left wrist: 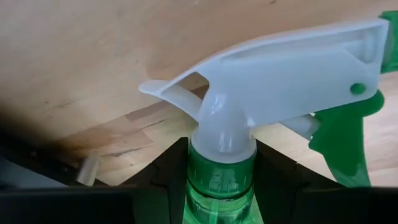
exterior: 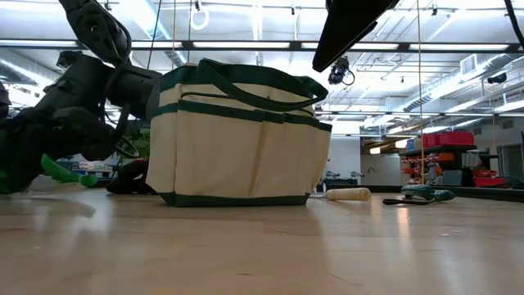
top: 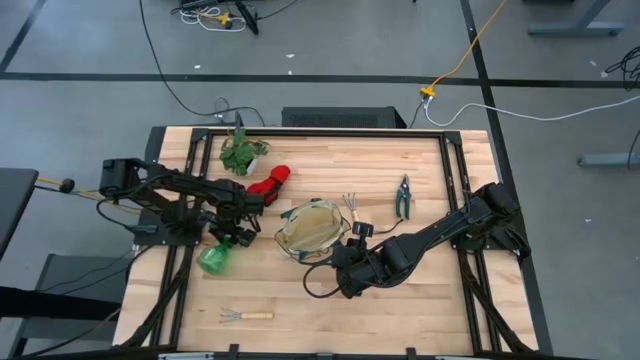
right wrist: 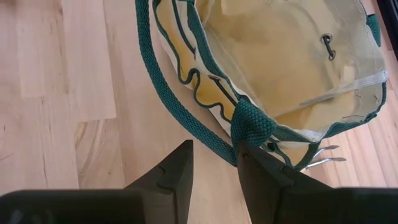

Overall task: Pick & Place Garden tools in Gardening bag
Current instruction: Put the spray bottle into the gardening bag

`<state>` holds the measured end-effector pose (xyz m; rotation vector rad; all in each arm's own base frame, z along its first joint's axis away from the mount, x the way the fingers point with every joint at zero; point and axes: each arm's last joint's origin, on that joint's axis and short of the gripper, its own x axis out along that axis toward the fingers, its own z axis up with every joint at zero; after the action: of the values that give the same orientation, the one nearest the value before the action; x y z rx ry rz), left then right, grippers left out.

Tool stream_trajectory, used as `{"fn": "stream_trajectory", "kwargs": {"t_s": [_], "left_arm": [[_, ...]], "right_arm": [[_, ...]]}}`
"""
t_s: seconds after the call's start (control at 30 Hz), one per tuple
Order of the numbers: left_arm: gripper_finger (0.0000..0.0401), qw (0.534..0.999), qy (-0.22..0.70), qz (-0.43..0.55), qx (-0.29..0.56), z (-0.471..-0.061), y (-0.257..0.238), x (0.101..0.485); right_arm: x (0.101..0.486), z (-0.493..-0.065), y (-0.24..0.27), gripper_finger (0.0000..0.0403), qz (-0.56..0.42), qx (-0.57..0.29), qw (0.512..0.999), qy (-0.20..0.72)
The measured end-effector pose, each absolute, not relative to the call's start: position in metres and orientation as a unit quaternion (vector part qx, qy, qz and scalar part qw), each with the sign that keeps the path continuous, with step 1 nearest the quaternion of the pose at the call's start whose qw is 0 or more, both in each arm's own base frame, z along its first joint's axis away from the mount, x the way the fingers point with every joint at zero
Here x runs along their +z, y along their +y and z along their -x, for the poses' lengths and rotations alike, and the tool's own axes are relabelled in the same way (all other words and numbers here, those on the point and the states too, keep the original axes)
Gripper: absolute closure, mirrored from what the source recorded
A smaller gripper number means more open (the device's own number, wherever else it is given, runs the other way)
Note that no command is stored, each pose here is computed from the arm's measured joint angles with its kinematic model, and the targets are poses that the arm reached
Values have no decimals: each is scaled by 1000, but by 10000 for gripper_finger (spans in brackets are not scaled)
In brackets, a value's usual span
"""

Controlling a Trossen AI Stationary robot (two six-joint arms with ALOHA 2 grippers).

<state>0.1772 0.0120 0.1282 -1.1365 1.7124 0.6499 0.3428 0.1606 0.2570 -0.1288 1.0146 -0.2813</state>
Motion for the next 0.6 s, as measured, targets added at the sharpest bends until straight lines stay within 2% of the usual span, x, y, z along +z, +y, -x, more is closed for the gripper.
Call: {"fn": "stream_trajectory", "kwargs": {"t_s": [0.2,0.6], "left_arm": [[255,507,692,446,257,-185,11,140],[255,629,607,414,254,-191,8,209]], "right_arm": [[257,-343,160,277,62,-135,863,484],[257,-343,160,277,63,-135,862,485]]}}
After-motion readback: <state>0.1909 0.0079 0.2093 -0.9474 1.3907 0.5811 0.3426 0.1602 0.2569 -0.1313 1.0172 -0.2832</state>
